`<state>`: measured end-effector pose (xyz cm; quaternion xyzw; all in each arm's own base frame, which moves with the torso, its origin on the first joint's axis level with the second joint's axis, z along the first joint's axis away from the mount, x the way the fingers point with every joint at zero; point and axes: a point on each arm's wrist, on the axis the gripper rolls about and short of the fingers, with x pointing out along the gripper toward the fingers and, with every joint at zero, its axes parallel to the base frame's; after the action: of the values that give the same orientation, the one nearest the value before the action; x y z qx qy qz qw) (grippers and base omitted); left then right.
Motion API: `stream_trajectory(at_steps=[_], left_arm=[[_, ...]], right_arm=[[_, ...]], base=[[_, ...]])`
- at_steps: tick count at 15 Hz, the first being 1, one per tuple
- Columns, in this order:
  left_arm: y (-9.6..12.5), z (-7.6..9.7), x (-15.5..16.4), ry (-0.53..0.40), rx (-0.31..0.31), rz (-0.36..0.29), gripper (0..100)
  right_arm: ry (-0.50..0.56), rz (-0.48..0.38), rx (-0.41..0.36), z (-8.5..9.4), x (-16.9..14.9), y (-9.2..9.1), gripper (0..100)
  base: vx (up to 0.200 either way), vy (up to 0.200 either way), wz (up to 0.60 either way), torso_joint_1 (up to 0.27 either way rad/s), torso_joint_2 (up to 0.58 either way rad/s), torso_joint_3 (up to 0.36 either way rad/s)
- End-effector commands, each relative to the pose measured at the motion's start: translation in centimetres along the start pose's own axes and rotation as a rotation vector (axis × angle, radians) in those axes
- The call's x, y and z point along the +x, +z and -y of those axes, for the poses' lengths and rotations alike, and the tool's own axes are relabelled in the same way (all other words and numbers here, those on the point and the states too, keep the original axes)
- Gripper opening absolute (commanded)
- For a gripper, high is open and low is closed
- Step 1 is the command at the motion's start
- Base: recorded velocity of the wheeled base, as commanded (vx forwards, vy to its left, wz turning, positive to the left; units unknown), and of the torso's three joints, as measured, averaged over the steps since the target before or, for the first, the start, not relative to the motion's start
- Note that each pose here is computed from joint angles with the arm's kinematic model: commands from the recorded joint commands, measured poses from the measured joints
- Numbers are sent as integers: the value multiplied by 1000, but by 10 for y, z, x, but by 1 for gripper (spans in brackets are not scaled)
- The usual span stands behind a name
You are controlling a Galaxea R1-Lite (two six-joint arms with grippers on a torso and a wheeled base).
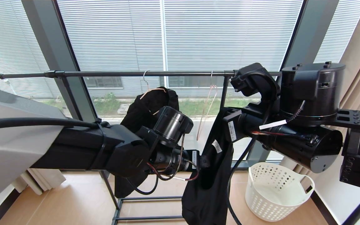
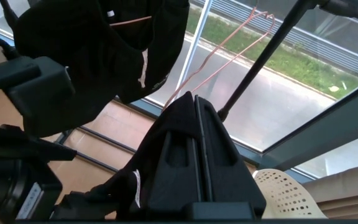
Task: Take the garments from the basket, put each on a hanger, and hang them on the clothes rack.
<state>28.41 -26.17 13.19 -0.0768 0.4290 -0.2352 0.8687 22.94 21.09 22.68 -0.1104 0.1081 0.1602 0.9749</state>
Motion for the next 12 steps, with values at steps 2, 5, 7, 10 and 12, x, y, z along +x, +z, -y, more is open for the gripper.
stream_trajectory(at_steps=[2, 5, 7, 10, 12], left_arm=[[-2, -2, 16, 37, 3, -9, 100], [-3, -1, 14, 67, 11, 10, 0], [-2, 1, 2, 90, 15, 42, 0], [-1, 6, -30, 83, 25, 97, 0], [5, 7, -52, 87, 34, 155, 0]], right_arm=[[3, 17, 10, 5, -13, 2, 0], [0, 20, 10, 6, -14, 3, 0], [-10, 18, 14, 10, -16, 2, 0], [-52, 1, 18, 24, -16, -4, 0], [-83, -22, 12, 34, -16, -10, 0]], base=[[0, 0, 0, 0, 0, 0], [0, 0, 0, 0, 0, 0], [0, 0, 0, 0, 0, 0], [0, 0, 0, 0, 0, 0], [0, 0, 0, 0, 0, 0]])
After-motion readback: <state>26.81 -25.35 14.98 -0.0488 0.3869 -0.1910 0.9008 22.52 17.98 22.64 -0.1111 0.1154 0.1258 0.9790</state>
